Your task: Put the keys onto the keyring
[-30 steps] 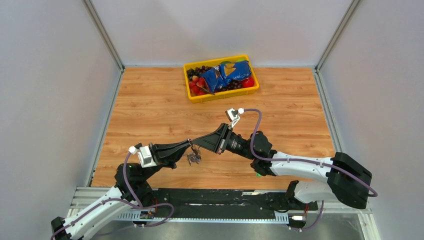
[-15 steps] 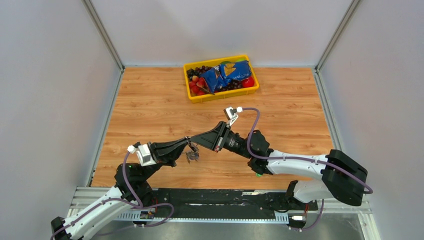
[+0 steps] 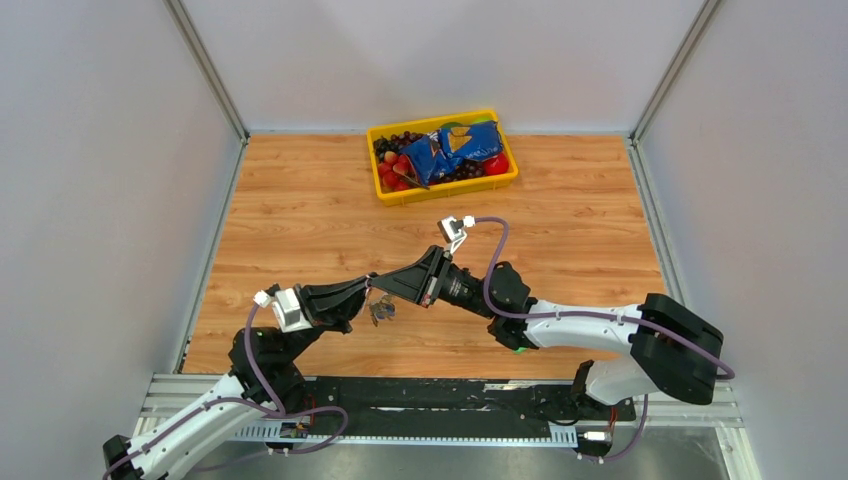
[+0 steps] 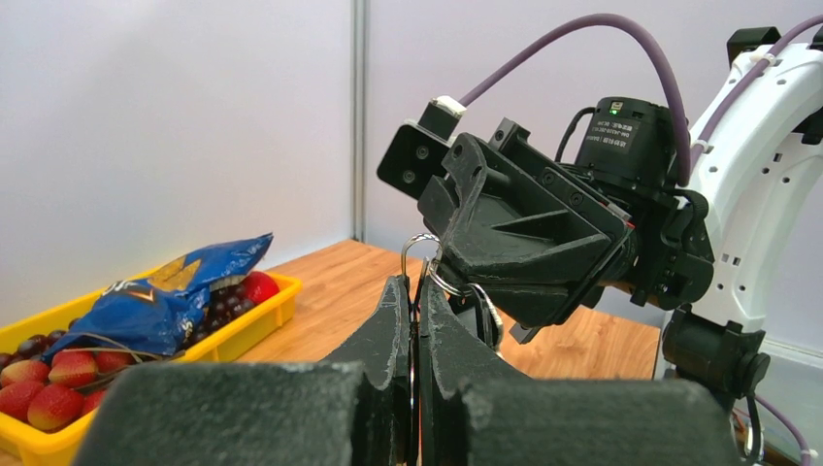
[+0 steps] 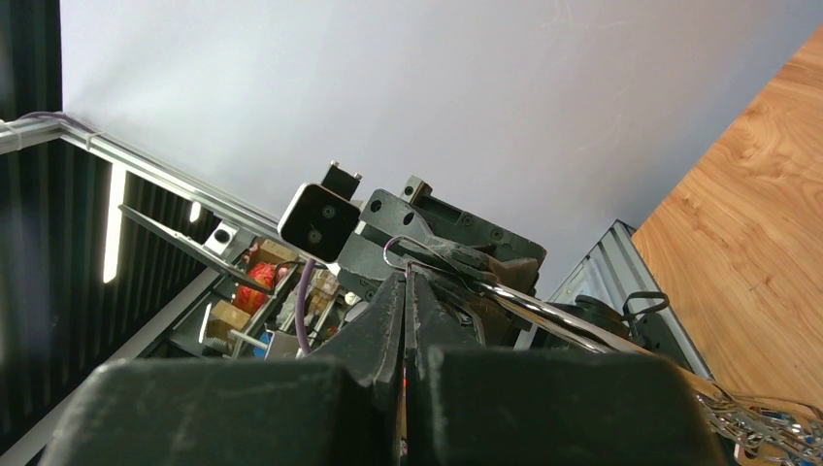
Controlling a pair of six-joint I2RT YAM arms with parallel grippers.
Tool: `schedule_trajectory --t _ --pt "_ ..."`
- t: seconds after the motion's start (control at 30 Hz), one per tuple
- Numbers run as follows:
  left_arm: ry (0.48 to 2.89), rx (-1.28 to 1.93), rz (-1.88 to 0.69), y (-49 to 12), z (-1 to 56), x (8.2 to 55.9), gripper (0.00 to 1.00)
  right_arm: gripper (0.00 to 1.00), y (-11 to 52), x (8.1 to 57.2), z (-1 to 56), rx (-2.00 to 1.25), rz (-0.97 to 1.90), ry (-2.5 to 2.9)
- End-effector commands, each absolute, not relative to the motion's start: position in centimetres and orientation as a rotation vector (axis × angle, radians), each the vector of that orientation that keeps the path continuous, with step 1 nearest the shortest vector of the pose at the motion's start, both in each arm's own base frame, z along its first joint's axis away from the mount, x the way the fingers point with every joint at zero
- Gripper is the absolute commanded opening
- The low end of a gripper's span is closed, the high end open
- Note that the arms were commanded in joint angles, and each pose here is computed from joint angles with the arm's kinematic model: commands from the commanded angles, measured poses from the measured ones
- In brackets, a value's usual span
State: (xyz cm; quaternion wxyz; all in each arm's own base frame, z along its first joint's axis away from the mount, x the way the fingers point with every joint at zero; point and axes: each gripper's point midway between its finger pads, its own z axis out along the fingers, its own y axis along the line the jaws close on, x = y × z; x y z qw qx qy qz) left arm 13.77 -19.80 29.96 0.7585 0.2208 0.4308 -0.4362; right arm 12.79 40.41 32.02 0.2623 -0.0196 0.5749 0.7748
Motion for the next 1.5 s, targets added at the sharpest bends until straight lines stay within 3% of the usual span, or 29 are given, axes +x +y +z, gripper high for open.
schedule_trajectory --t 0.0,1.47 --pt "0.862 0.506 -0.994 -19.8 31.4 12.3 0.01 0.00 41.0 12.6 32.3 -0.064 2.090 1.550" --pt "0.921 0.546 -0.979 -20.8 30.2 13.0 0.01 0.00 39.1 12.3 42.3 -0.190 2.018 1.312"
